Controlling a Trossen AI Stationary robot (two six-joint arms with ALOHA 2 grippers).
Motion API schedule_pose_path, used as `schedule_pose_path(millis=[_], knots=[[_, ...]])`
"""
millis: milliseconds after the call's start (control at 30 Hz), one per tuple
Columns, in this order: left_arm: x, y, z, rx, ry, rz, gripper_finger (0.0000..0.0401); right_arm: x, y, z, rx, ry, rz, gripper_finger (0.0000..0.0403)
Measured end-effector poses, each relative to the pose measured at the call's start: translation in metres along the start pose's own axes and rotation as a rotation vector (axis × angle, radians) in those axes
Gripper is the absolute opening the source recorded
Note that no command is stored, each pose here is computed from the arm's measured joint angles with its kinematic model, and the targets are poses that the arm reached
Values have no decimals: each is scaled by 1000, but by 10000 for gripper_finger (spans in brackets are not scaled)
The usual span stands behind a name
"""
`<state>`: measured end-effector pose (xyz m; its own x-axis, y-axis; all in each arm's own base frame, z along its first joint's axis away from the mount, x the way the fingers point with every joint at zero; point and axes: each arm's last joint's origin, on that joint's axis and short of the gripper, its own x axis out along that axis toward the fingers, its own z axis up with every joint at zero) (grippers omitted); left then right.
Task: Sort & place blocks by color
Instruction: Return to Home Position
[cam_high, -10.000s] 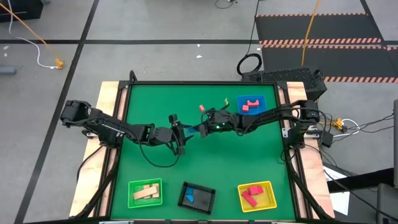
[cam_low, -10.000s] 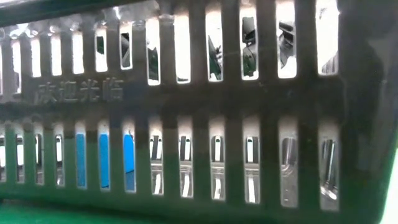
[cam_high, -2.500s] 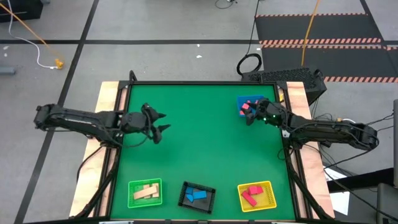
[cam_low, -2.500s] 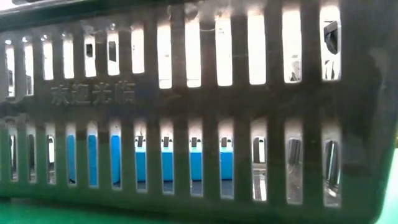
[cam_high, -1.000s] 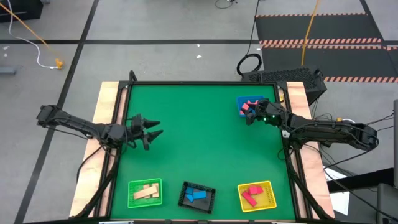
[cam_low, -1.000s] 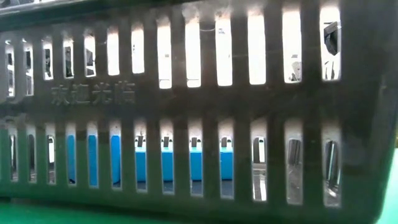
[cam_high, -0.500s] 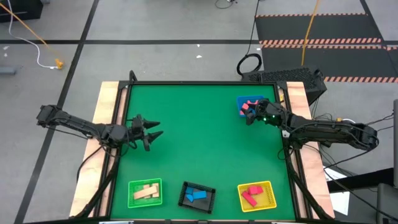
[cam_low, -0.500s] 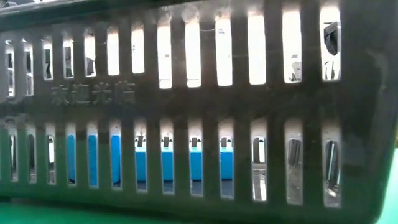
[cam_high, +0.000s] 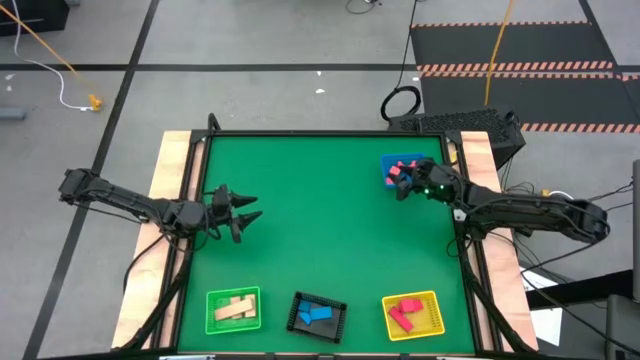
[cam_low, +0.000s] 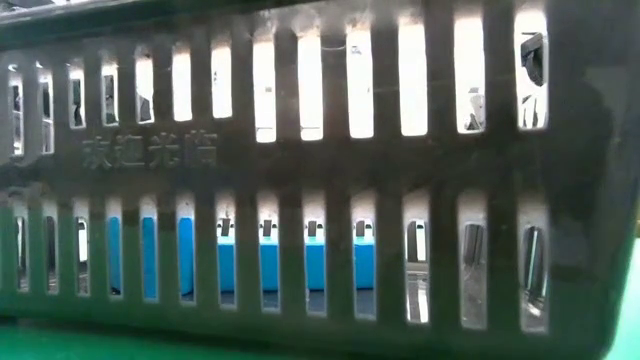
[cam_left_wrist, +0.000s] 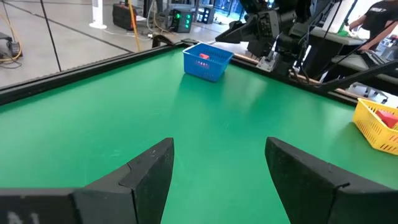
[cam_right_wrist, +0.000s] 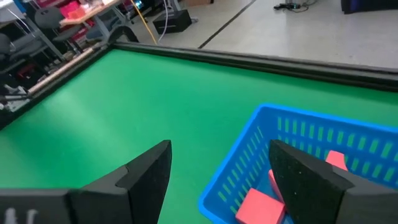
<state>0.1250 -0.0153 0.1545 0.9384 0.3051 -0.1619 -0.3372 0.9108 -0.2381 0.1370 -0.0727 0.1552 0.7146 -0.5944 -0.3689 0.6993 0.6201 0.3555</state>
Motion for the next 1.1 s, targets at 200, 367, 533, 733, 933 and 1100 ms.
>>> schedule_pose_path(millis=[200,367,533,733,933,1100], knots=[[0,0,0,-50,0,-1,253,-5,2,6,12,-47,24,258],[0,0,0,-84,-1,-1,253,-13,3,12,28,-107,55,258],[0,0,0,-84,-1,-1,253,-21,4,19,46,-173,89,258],[0,0,0,-85,-1,-1,253,-30,5,24,63,-236,122,258],[0,0,0,-85,-1,-1,253,-36,-5,9,83,-312,162,258],[0,0,0,-80,-1,-1,253,-42,-7,8,99,-378,197,258]])
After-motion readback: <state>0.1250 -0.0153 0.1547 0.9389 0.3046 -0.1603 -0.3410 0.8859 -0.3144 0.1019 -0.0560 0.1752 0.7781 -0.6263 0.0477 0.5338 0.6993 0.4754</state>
